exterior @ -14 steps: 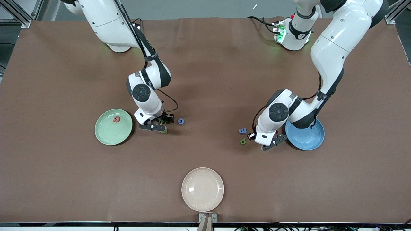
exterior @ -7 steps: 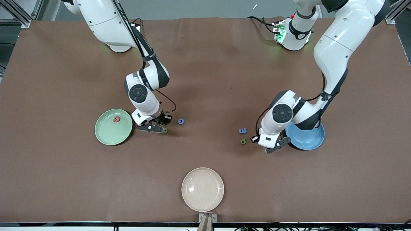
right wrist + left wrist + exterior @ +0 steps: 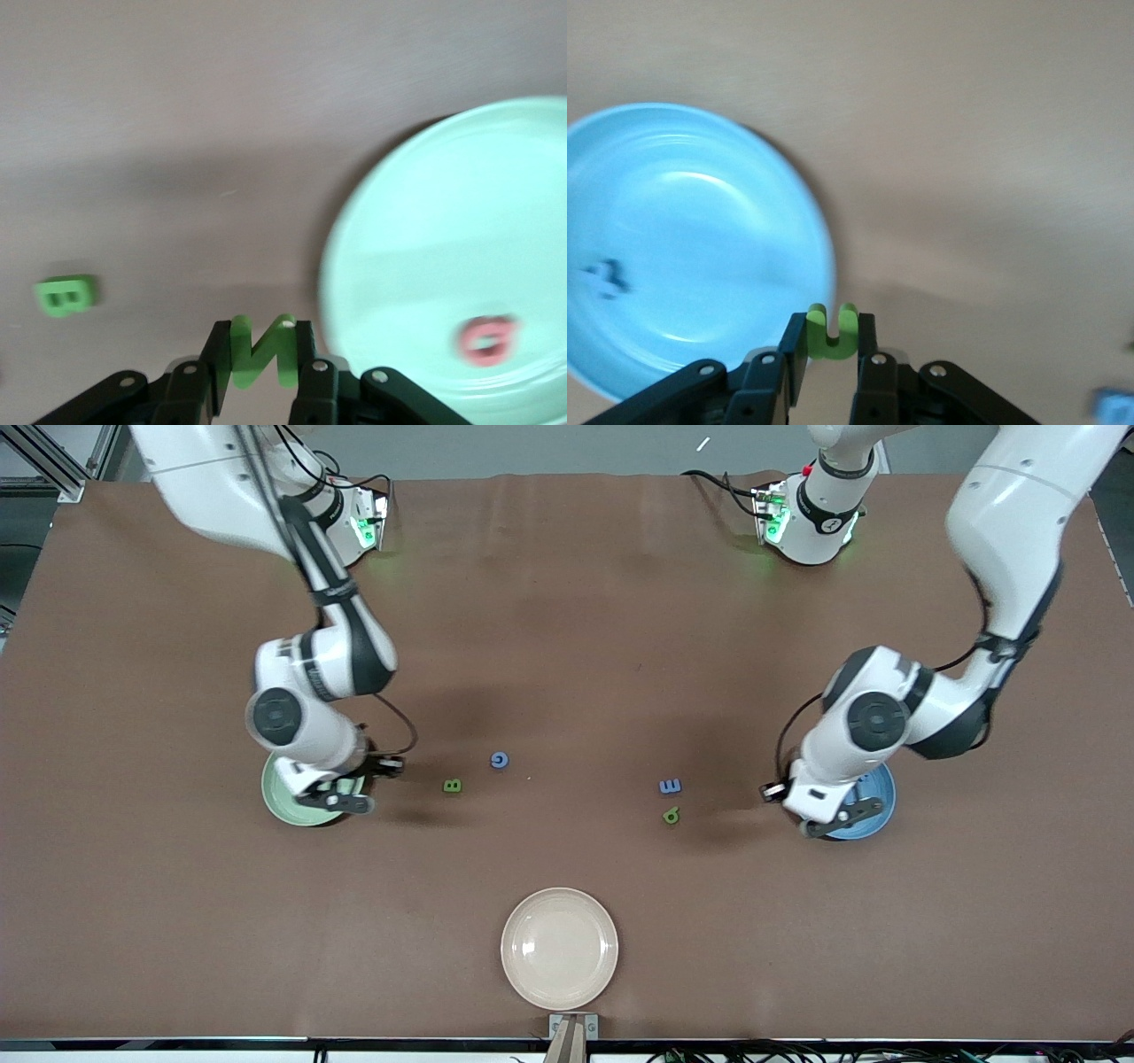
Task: Sort upper and lower case letters into plates
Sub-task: 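Drop the u into the blue plate while the right gripper drops N in green plate, then grasp the blue m with the left gripper while the right gripper grasps the B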
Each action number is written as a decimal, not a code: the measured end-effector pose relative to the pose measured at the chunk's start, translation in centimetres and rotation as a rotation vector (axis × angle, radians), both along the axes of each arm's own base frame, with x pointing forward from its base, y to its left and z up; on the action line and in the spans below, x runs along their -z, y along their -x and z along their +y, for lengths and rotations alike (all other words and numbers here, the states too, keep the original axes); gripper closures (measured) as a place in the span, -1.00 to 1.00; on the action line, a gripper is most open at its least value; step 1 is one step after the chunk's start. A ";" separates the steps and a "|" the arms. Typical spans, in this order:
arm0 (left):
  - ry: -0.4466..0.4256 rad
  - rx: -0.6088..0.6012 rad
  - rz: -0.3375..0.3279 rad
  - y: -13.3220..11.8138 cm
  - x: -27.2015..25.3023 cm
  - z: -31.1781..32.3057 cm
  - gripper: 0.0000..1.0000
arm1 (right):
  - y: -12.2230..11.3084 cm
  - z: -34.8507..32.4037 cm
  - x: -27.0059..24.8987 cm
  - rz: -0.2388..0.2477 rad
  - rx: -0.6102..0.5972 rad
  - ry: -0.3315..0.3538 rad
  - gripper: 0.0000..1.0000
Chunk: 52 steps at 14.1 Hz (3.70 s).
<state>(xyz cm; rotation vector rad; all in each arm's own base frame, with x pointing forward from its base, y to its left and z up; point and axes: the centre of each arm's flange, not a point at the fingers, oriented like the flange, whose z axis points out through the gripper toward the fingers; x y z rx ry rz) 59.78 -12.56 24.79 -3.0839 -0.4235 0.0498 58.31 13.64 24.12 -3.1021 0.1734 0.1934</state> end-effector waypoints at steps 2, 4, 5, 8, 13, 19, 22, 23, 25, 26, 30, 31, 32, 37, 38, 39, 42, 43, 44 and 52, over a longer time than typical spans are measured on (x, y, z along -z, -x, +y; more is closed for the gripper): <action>-0.002 0.059 0.030 1.0 1.2 3.8 0.47 | -0.4 -3.8 0.2 0.020 -0.032 -0.010 0.34; -0.035 0.100 0.029 2.2 2.8 6.3 0.47 | -0.4 -6.4 0.6 0.027 -0.048 -0.017 0.34; -0.040 0.109 0.027 2.7 3.4 6.9 0.47 | -0.3 -7.0 0.9 0.029 -0.049 -0.018 0.34; -0.039 0.115 0.046 4.2 4.9 7.7 0.47 | 0.8 -7.1 2.6 0.013 -0.052 -0.014 0.34; -0.024 0.111 0.062 5.4 6.0 8.1 0.47 | 1.7 -6.7 3.9 0.030 -0.059 -0.013 0.34; -0.013 0.158 0.054 5.3 5.9 8.3 0.30 | 1.7 -6.6 4.2 0.035 -0.062 -0.013 -0.34; 0.010 0.212 0.008 4.4 3.8 5.9 -0.25 | 1.3 -6.4 3.4 0.044 -0.062 -0.016 -0.91; 0.022 0.233 -0.018 4.0 2.5 4.3 -0.48 | 0.9 -6.1 2.8 0.042 -0.058 -0.018 -1.00; 0.037 0.236 -0.051 3.3 0.1 0.7 -0.84 | 0.2 -4.6 1.3 0.031 -0.035 -0.018 -1.00; 0.034 0.217 -0.054 3.2 -0.9 -1.4 -0.98 | 0.1 -3.1 0.7 0.021 -0.029 -0.016 -1.00; 0.044 0.139 -0.051 4.5 -2.2 -11.4 -1.00 | 0.2 4.2 -1.0 -0.024 -0.020 -0.020 -1.00; 0.058 0.119 -0.045 5.0 -2.0 -13.5 -1.00 | 0.3 5.6 -1.1 -0.037 -0.017 -0.022 -1.00; 0.073 0.104 -0.037 5.3 -1.7 -15.2 -1.00 | 0.3 6.5 -0.9 -0.050 -0.017 -0.023 -1.00; 0.034 0.051 -0.027 4.6 2.3 -19.8 -1.00 | 0.2 9.1 2.7 -0.121 -0.037 -0.027 -0.95; 0.008 0.050 -0.032 4.5 3.5 -20.8 -1.00 | 0.2 9.5 3.4 -0.129 -0.040 -0.028 -0.82; -0.010 0.047 -0.037 4.5 4.4 -21.8 -1.00 | 0.2 9.9 4.0 -0.132 -0.041 -0.030 -0.69; -0.008 0.027 -0.037 4.1 6.0 -23.8 -1.00 | 0.7 12.1 4.8 -0.134 -0.013 -0.034 -0.66; -0.004 0.020 -0.031 3.8 6.5 -23.7 -0.99 | 1.1 13.1 5.1 -0.136 -0.003 -0.034 -0.66; -0.001 0.013 -0.025 3.5 6.9 -23.5 -0.95 | 1.4 13.9 5.5 -0.137 0.000 -0.033 -0.66; 0.010 0.002 -0.020 3.0 7.3 -23.5 -0.15 | 1.9 15.1 6.1 -0.136 0.007 -0.032 -0.35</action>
